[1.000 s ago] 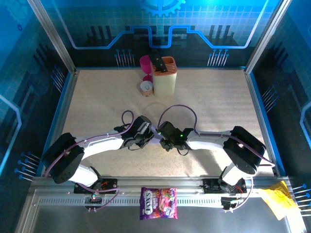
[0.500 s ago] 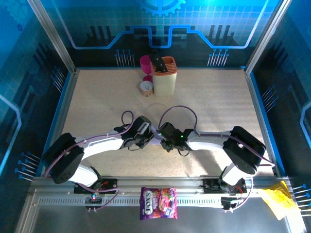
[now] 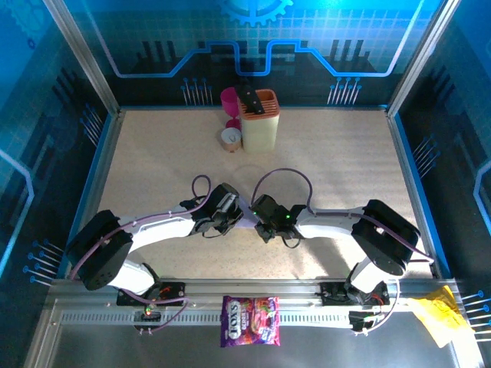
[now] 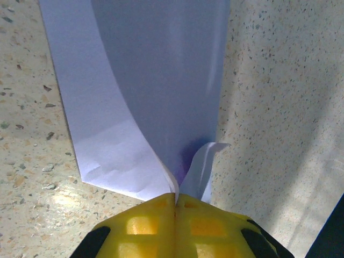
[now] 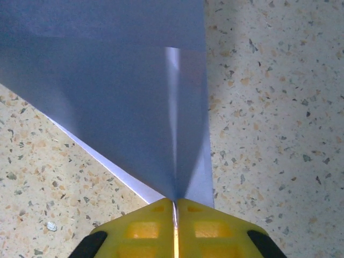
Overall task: Fold a paper plane with a square sheet of paper (pick it up from the middle)
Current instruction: Fourth fold the wing at the center of the table.
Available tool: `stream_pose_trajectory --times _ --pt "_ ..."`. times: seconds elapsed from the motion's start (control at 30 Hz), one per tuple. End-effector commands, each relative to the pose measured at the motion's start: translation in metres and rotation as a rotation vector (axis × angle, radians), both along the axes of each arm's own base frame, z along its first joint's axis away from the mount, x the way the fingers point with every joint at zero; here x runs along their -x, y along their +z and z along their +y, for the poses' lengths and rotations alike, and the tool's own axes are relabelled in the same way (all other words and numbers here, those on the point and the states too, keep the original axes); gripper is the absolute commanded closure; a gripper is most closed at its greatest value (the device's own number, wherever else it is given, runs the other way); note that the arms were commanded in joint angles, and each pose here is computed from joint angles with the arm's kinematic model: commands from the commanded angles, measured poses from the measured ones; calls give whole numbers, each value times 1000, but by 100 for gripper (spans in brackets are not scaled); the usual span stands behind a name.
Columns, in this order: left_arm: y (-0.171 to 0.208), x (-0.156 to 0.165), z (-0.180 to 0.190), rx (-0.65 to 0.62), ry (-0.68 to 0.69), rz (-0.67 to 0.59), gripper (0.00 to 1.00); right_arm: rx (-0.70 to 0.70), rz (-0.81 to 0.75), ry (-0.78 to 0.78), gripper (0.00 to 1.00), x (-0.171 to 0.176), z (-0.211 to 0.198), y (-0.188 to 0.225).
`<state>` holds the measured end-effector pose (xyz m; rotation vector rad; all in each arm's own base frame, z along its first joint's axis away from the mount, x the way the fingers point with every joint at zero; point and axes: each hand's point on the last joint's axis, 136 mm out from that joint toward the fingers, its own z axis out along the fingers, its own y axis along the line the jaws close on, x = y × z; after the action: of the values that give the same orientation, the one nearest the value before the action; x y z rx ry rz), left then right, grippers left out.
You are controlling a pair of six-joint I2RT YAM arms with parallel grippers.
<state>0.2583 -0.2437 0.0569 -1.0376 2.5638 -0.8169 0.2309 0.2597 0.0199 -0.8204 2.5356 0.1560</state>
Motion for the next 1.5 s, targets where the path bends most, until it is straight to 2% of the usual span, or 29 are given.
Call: stream_pose_trajectory --times 0.0,0.1,0.3,0.5,0.6,0.67,0.83,0.97,1.17,1.47 --pt "0 4 5 -16 6 3 100 26 2 -15 95 1 -6 -4" --pt "0 4 5 -12 6 0 100 9 21 -20 100 0 -6 -5" --pt "6 1 4 -18 -12 -25 100 -75 82 -16 100 4 -3 -5" --pt "24 -6 7 -56 -41 -94 56 -192 182 -23 100 9 0 -7" --pt "31 -7 13 -91 -48 -119 42 -258 241 -38 100 10 0 -7" --pt "35 -7 17 -111 -50 -133 38 -309 287 -52 100 10 0 -6" --pt "36 -6 23 -151 -79 -159 39 -461 444 -100 100 8 0 -3" --pt "32 -6 20 -183 -147 -174 44 -530 572 -129 100 9 -1 -5" --pt "28 -12 7 -228 -292 -244 61 -527 719 -202 100 12 -11 -17" --pt "32 -21 -47 -114 -547 -392 83 -446 787 -270 100 16 -29 -31"
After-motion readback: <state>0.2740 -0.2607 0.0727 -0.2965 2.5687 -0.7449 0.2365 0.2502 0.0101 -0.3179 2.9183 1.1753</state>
